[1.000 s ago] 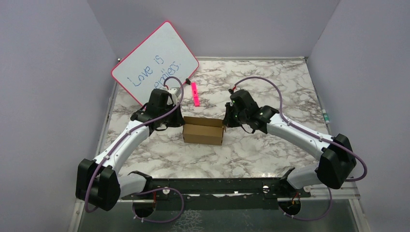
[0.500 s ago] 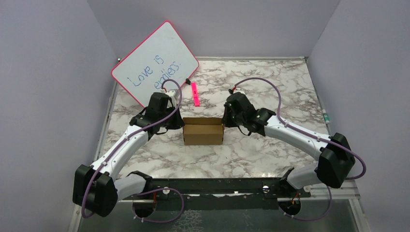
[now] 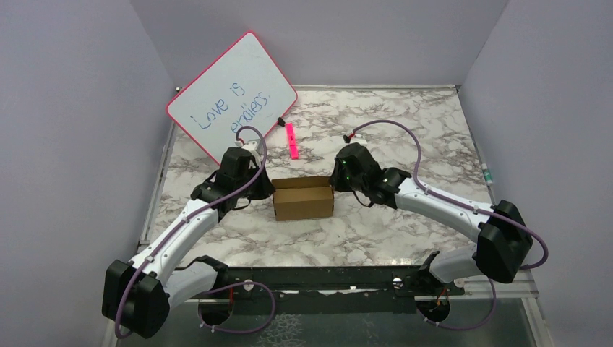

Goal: Fold the paper box

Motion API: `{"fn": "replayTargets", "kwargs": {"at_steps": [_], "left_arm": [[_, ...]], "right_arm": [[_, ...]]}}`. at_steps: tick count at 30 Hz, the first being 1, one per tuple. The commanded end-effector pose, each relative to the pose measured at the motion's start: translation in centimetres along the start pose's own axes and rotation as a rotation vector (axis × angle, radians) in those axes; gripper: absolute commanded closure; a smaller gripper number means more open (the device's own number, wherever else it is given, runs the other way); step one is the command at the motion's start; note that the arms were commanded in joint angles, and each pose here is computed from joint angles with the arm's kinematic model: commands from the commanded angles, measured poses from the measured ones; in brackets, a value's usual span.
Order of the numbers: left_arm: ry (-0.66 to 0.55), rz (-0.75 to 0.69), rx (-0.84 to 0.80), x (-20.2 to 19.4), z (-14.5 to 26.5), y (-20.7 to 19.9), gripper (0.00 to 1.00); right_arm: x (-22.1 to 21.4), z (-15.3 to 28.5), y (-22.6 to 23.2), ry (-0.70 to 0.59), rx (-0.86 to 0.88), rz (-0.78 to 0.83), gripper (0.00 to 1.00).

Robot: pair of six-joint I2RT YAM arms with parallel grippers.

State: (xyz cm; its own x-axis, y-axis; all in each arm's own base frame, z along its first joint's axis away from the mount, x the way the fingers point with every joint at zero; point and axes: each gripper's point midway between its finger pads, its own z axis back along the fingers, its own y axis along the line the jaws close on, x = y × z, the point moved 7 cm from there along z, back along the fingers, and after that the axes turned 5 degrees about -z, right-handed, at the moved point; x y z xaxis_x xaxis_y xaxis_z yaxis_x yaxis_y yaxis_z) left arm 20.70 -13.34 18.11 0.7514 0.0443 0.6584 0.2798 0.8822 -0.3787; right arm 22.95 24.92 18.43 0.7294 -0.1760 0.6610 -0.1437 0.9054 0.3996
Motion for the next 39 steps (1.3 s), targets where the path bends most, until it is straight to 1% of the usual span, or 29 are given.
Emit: {"fn": "replayTargets", "kwargs": {"at_steps": [1, 12, 17, 32, 39], "left_arm": [[-0.046, 0.010, -0.021, 0.2, -0.2, -0.8, 0.90], [-0.072, -0.015, 0.026, -0.2, -0.2, -1.4, 0.90], [-0.087, -0.016, 0.049, -0.4, -0.1, -1.4, 0.90], [-0.124, -0.016, 0.055, -1.5, -0.5, -2.5, 0.90], [-0.153, -0.013, 0.074, -1.8, -0.5, -2.4, 0.90]], "right_arm": [[0.2, 0.0, 0.9, -0.017, 0.024, -0.026, 0.83], [0.4, 0.3, 1.4, -0.005, 0.019, -0.026, 0.79], [0.1, 0.6, 0.8, -0.020, 0.003, -0.040, 0.79], [-0.8, 1.0, 1.5, -0.012, 0.106, -0.152, 0.82], [-0.7, 1.3, 1.1, -0.042, 0.099, -0.171, 0.82]]}}
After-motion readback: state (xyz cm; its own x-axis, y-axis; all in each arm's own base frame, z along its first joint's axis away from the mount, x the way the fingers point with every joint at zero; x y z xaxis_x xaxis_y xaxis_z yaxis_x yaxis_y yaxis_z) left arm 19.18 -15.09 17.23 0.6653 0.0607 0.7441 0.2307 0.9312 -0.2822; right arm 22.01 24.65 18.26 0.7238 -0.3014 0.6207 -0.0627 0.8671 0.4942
